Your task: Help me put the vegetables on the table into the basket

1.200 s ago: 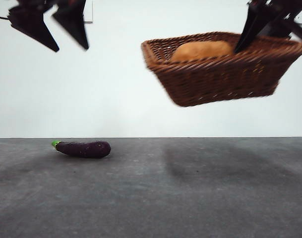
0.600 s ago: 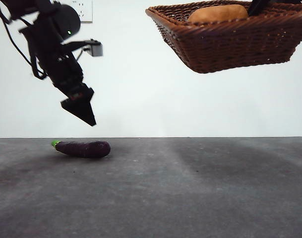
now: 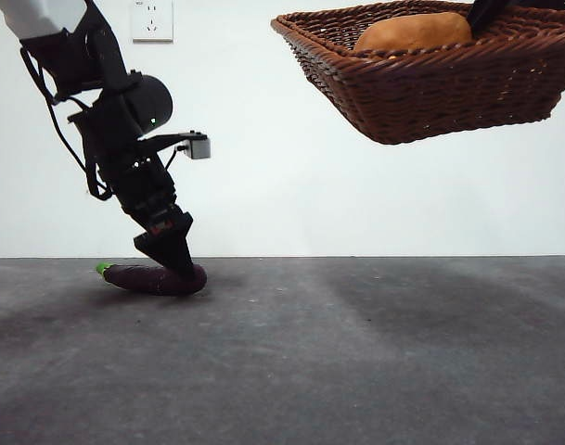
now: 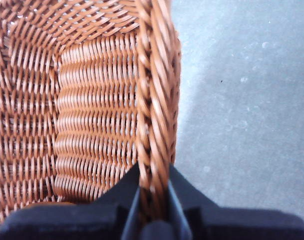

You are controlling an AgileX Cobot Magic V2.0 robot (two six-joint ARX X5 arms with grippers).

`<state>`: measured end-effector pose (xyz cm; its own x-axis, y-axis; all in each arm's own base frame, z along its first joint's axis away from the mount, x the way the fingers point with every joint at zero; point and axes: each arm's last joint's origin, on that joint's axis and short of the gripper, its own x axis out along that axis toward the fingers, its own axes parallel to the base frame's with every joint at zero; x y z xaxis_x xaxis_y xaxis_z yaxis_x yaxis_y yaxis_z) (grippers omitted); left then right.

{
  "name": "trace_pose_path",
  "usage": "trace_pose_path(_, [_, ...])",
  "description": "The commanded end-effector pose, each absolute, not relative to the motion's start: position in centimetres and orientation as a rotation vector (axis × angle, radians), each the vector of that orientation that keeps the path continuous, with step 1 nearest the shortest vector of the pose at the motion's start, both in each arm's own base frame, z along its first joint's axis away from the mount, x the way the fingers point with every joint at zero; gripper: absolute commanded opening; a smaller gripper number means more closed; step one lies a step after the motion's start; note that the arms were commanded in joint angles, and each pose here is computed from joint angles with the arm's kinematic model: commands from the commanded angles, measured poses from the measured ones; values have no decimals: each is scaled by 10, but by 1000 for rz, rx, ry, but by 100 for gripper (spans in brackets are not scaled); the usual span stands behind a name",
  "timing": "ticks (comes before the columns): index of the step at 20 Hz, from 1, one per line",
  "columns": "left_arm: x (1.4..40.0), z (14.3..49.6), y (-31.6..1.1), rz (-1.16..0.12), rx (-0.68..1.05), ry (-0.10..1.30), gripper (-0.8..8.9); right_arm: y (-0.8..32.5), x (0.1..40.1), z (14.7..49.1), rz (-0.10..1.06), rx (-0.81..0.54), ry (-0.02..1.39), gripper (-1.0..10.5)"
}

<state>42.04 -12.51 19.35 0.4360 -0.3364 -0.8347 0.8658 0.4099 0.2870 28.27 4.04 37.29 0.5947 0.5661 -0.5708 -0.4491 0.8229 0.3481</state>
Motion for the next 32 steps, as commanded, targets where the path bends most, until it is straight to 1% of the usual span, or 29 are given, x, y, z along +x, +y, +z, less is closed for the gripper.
trace_pose_path(1, [426,183,-125,-869,814,763,532,40,280,379,609,178,703,-12])
trace_pose_path(8, [431,165,-124,-870,796,797,529,41,279,377,621,177,718,-12])
trace_pose_path(9, [432,164,-124,-865,792,795,496,41,279,377,621,177,718,-12])
trace_pose_path(12, [434,161,-123,-853,780,794,332,41,279,377,622,174,718,-12])
trace_pose_path(15, [434,161,-122,-844,767,797,89,41,279,377,624,170,720,-12])
trace_pose_path(16, [434,161,-122,-844,766,799,42,41,279,377,624,169,720,-12])
trace_pose_path(18, [433,160,-122,-848,765,809,-10,41,279,377,624,169,720,-12])
trace_pose_path(23, [433,161,-121,-824,736,835,-5,41,279,376,618,172,728,-12])
trace_pose_path(26, [428,167,-119,-823,722,860,-5,40,281,371,601,174,761,-13])
trace_pose_path(28, [423,181,-118,-823,720,858,-4,41,286,362,598,182,795,-13])
trace_pose_path(32, [409,229,-114,-798,723,772,-4,42,302,341,590,202,883,-13])
